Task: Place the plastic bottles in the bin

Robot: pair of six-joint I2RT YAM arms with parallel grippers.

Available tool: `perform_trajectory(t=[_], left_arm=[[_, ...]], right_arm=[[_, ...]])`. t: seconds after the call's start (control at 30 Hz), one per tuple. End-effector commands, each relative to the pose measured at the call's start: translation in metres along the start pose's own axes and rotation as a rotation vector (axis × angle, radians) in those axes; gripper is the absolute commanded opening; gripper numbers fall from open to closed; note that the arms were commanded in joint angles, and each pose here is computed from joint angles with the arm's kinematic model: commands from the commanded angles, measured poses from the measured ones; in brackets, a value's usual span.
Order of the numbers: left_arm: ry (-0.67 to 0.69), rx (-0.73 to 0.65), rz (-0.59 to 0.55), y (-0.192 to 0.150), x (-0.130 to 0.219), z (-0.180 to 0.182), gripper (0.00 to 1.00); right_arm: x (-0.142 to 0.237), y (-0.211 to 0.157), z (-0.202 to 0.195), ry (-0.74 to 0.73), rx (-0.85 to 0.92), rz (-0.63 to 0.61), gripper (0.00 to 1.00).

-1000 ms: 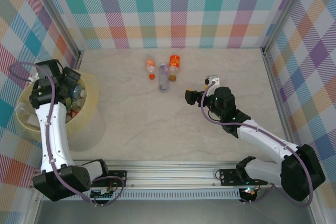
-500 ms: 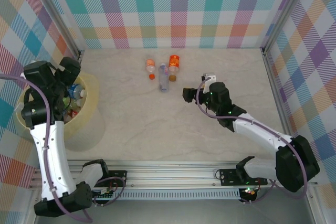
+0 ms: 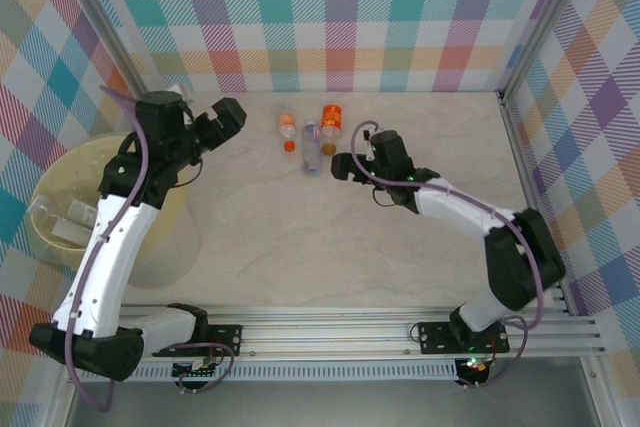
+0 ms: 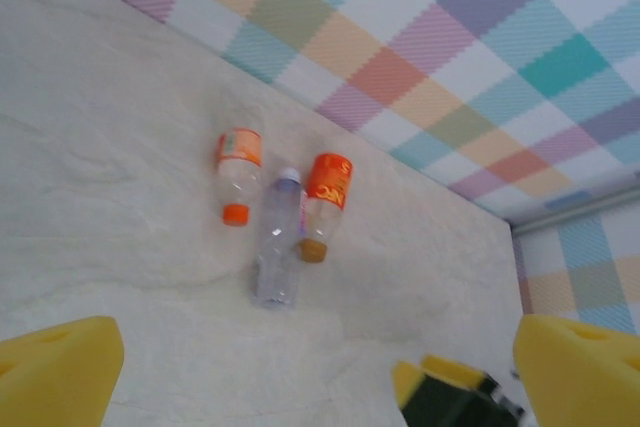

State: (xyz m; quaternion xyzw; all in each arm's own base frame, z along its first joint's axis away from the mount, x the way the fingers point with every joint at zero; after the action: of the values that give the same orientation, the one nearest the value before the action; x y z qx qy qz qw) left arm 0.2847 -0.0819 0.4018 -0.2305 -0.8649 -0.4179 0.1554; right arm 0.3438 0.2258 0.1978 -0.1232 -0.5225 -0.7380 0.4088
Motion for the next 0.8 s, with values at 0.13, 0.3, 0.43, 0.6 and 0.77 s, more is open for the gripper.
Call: perform_trajectory(t=[0.13,0.3,0.43,0.6,0.77], left_arm=[[-0.093,-0.01,0.103,-0.023,-0.037,-0.013,1.0],[-0.032,0.016,0.134,-0.034,-0.051,-0.001,1.0],[0.004,0.02,0.143,-0.039,-0.059,0.007,1.0],[0.058,0.014,0.167,-0.044,-0.067,0.014,1.0],[0.083,0.005,0.194,-0.048,-0.075,0.018,1.0]], right_arm=[[-0.063,-0.007,0.015,-0.042,-0.038,0.213,0.96],[-0.105,-0.006,0.024,-0.099,-0.008,0.235,0.94],[-0.132,-0.005,0.026,-0.178,0.025,0.221,0.89],[-0.155,-0.007,0.025,-0.225,0.037,0.226,0.81],[-0.169,-0.009,0.028,-0.241,0.063,0.229,0.73]])
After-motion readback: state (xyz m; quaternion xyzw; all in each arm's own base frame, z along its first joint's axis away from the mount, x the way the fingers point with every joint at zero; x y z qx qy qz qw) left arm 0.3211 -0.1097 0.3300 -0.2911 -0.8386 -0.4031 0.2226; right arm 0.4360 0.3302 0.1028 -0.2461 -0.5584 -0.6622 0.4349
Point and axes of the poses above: each hand's point on the last joint's axis, 136 mm out from that joint toward the fingers, its own x axis back along the fingers, its own z axis along the line the jaws close on, y = z × x, the point moved 7 cm from there along x, back along the fingers, and after that the axes turned 1 degree about x, right-handed, at the moved point
